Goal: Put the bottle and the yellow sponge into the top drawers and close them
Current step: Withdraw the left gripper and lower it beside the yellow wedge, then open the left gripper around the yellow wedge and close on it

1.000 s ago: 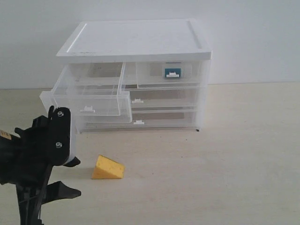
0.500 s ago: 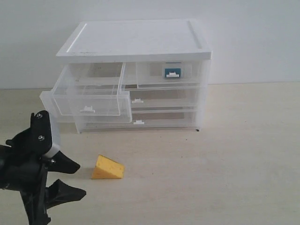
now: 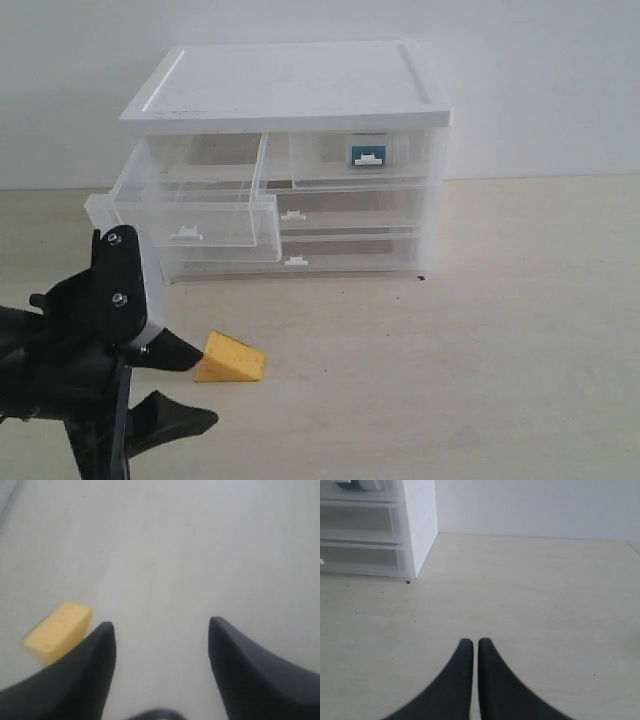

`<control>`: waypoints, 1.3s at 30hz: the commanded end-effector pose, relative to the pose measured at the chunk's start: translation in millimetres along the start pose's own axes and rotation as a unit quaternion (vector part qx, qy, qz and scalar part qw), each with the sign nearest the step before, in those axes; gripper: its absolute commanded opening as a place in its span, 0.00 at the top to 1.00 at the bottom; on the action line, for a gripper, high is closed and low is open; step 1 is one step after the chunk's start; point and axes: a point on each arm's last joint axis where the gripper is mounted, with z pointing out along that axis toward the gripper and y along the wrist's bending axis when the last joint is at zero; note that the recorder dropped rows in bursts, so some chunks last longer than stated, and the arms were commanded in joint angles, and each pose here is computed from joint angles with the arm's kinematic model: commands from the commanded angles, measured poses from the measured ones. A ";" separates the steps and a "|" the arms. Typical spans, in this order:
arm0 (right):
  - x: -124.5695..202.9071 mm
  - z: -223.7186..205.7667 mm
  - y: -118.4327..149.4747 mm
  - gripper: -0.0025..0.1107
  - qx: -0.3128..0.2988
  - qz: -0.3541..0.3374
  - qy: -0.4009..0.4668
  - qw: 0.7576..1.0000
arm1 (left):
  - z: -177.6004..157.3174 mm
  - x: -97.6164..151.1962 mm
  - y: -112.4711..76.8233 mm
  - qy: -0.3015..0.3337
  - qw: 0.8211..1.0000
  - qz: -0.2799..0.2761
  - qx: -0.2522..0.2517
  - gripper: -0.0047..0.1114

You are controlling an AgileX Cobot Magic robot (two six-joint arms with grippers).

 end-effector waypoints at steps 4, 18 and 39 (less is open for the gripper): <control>0.1 -0.1 -0.2 0.97 0.002 -0.003 -0.006 1.000 | 4.8 7.4 -7.8 0.095 0.990 0.091 -0.058 0.50; 0.1 -0.1 -0.2 0.97 0.002 -0.003 -0.006 1.000 | 5.0 28.7 -6.3 -0.097 0.976 0.021 -0.196 0.35; 0.1 -0.1 -0.2 0.97 0.002 -0.003 -0.006 1.000 | 42.4 71.8 38.7 -0.121 0.990 -0.034 -0.060 0.35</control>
